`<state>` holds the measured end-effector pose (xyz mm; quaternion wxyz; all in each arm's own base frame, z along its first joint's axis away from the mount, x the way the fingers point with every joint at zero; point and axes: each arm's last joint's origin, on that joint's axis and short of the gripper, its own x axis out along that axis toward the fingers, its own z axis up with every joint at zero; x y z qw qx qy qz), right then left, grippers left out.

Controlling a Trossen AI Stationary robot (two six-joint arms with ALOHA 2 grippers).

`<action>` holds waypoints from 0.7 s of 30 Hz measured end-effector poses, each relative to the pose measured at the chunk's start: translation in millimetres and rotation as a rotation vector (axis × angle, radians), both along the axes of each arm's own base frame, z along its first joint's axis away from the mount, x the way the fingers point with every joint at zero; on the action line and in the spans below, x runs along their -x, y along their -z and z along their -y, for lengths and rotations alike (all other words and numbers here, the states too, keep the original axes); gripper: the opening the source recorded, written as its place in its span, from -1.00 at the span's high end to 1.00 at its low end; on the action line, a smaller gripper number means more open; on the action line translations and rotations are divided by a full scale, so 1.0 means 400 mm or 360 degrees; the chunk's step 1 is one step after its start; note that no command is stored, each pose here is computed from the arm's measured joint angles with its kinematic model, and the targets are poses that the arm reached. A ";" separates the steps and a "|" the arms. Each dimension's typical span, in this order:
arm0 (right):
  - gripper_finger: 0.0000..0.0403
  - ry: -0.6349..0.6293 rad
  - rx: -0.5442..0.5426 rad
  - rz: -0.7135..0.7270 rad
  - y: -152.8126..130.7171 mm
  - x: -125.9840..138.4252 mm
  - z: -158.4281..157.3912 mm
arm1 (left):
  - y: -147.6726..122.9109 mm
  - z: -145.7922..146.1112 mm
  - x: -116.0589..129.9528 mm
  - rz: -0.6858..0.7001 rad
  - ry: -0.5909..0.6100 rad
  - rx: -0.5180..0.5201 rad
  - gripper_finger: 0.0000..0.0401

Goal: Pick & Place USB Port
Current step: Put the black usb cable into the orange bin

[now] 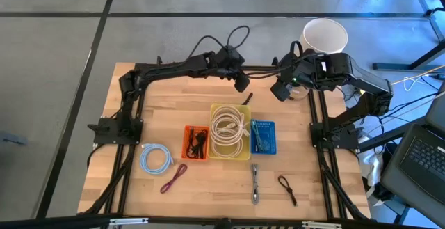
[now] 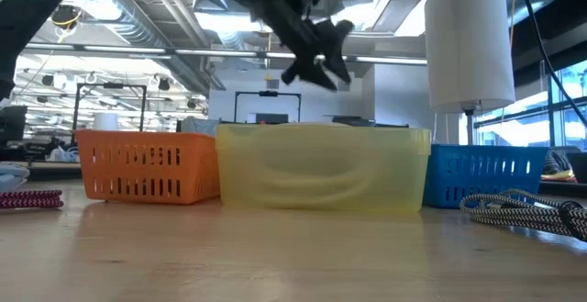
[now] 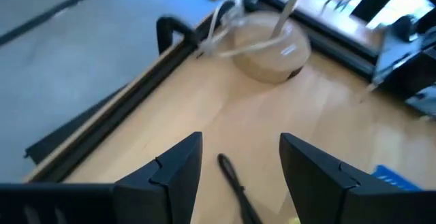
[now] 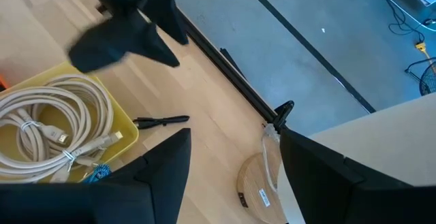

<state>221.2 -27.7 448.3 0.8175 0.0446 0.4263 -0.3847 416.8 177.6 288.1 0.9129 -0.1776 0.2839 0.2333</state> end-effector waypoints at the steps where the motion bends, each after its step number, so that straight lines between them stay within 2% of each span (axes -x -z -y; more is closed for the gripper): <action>1: -0.14 0.0000 0.0000 0.0000 0.000 0.000 0.000 | 0.017 -0.002 -0.006 -0.0024 0.0010 0.0019 0.06; 6: -0.14 -0.0010 0.0005 -0.0007 0.000 0.000 0.000 | 0.053 -0.004 -0.020 -0.0050 0.0059 0.0091 0.06; 9: -0.14 -0.0023 0.0009 -0.0018 0.000 0.000 0.000 | 0.011 0.004 0.008 -0.0033 0.0075 0.0135 0.07; 11: -0.14 -0.0017 -0.0004 -0.0009 0.000 0.000 0.000 | -0.076 0.021 0.048 0.0048 0.0056 0.0020 0.11; 15: -0.14 0.0055 -0.0045 0.0080 0.003 -0.015 0.003 | -0.291 0.084 0.182 0.0274 -0.0006 -0.0298 0.20; 18: -0.14 -0.0017 -0.0228 0.0182 0.015 -0.066 0.010 | -0.377 0.142 0.282 0.0346 -0.0082 -0.0449 0.26; 21: -0.14 -0.0075 -0.0408 0.0253 0.048 -0.145 0.029 | -0.448 0.201 0.396 0.0462 -0.0162 -0.0549 0.30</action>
